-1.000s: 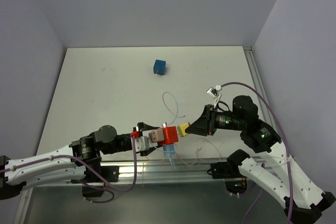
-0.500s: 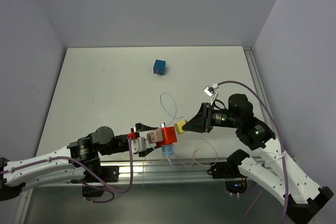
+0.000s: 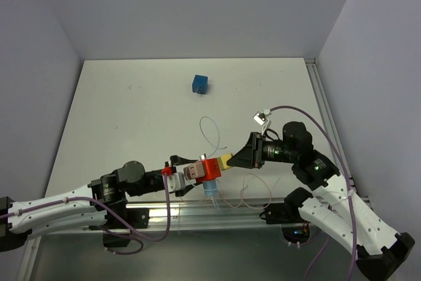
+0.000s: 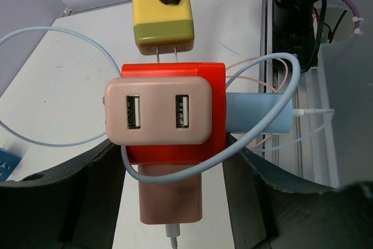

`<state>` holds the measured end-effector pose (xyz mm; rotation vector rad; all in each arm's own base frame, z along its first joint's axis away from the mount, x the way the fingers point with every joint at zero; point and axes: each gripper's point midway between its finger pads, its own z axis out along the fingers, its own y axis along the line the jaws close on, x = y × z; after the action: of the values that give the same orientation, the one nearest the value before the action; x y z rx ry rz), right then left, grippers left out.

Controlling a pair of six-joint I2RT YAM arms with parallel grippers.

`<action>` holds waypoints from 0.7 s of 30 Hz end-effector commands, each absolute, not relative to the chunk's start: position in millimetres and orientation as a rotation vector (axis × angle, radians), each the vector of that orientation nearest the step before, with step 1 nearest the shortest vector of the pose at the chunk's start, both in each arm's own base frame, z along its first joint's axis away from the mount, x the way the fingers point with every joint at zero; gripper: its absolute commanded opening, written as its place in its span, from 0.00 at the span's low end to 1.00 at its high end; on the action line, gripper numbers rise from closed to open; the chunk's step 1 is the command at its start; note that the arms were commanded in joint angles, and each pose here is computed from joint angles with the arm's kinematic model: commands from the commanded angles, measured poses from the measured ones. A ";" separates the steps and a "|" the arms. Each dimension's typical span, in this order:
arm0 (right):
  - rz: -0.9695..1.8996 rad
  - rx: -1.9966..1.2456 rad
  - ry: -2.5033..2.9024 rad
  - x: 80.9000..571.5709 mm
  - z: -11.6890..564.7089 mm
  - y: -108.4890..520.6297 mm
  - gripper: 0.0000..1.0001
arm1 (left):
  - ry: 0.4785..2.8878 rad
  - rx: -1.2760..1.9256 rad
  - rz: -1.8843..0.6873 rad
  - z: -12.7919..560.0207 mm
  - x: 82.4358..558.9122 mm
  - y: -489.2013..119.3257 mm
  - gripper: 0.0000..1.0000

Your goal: Insert the plug

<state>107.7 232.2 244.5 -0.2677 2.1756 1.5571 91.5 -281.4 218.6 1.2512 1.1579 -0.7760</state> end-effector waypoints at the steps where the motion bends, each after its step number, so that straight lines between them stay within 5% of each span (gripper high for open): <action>1: 1.585 -0.290 2.151 104.6 241.8 235.6 0.00 | 0.984 1.071 -0.818 283.6 94.4 -284.7 0.00; 21: 1.637 -0.300 2.103 109.0 195.3 257.1 0.00 | 1.148 1.060 -0.858 242.5 103.1 -303.3 0.00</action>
<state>123.0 242.8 179.0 -0.1980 2.1968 1.4906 100.4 -290.0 186.9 1.2195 1.3011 -0.7736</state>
